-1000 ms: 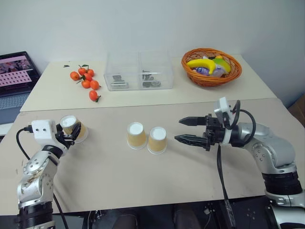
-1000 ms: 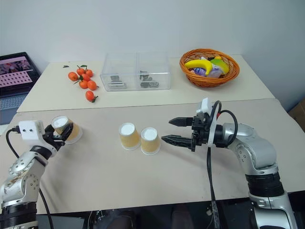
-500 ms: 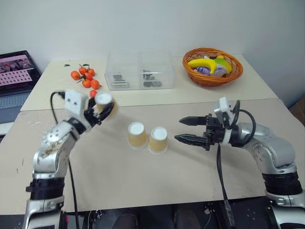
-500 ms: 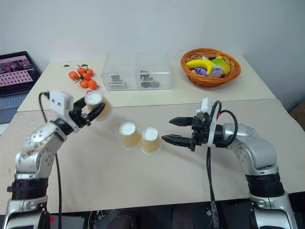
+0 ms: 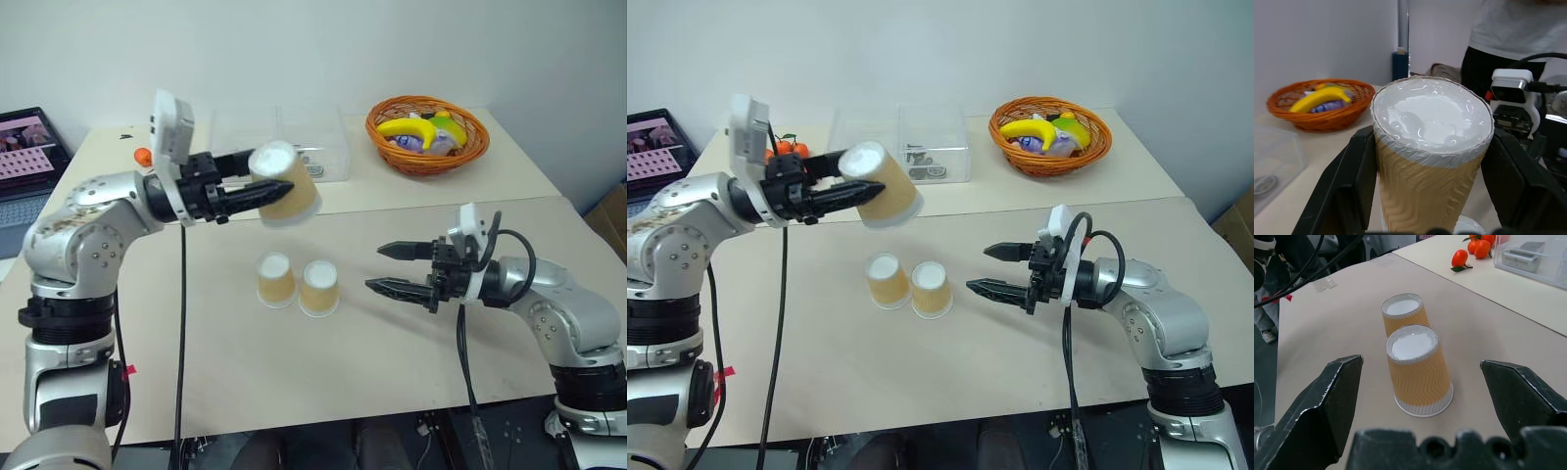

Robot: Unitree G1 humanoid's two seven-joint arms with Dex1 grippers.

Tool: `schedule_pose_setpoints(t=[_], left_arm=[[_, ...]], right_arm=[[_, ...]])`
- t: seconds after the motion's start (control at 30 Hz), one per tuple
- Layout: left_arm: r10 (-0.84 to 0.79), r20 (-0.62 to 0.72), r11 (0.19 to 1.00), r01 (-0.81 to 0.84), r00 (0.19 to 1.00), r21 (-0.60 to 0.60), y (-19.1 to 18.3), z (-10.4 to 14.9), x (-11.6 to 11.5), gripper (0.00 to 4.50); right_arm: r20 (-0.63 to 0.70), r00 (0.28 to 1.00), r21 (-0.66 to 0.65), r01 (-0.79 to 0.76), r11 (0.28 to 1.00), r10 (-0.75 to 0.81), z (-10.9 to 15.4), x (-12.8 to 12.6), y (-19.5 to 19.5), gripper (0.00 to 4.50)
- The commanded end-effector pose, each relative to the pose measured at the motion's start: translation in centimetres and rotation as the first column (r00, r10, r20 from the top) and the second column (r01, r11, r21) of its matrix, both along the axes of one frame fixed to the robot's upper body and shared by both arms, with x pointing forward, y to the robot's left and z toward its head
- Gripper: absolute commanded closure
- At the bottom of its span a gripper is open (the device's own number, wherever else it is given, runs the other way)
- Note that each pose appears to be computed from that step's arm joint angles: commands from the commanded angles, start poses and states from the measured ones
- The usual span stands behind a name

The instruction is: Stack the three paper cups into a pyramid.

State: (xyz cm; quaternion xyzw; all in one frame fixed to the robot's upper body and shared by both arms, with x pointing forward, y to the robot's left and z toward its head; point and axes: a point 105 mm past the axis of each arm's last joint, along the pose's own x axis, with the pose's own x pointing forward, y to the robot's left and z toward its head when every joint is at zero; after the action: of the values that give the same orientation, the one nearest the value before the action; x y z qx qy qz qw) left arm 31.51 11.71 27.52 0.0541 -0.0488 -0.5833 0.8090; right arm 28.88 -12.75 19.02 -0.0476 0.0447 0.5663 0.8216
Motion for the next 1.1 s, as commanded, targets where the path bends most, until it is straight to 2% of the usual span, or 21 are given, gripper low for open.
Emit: schedule_pose_setpoints(t=[0.03,0.23,1.07,1.1], left_arm=[[-0.032,0.021,0.998,0.030,0.999,0.058,-0.5,-1.1,-0.3,1.51],[-0.053,-0.007,0.994,0.053,0.999,0.094,-1.0,-2.7,-0.4,1.51],[-0.034,-0.059,0.994,0.040,0.998,0.103,-1.0,-4.7,-0.3,1.51],[-0.030,-0.057,0.994,0.035,0.998,0.102,-1.0,-4.7,-0.3,1.22]], right_arm=[[0.051,0.999,0.019,-0.001,1.000,0.000,1.4,-0.6,-0.2,0.00],[0.050,0.999,0.018,0.012,1.000,-0.013,1.3,-0.7,-0.3,0.00],[0.044,0.999,0.021,0.025,0.999,-0.026,1.2,-0.6,-0.3,0.00],[0.043,0.999,0.021,0.025,0.999,-0.026,1.2,-0.6,-0.3,0.00]])
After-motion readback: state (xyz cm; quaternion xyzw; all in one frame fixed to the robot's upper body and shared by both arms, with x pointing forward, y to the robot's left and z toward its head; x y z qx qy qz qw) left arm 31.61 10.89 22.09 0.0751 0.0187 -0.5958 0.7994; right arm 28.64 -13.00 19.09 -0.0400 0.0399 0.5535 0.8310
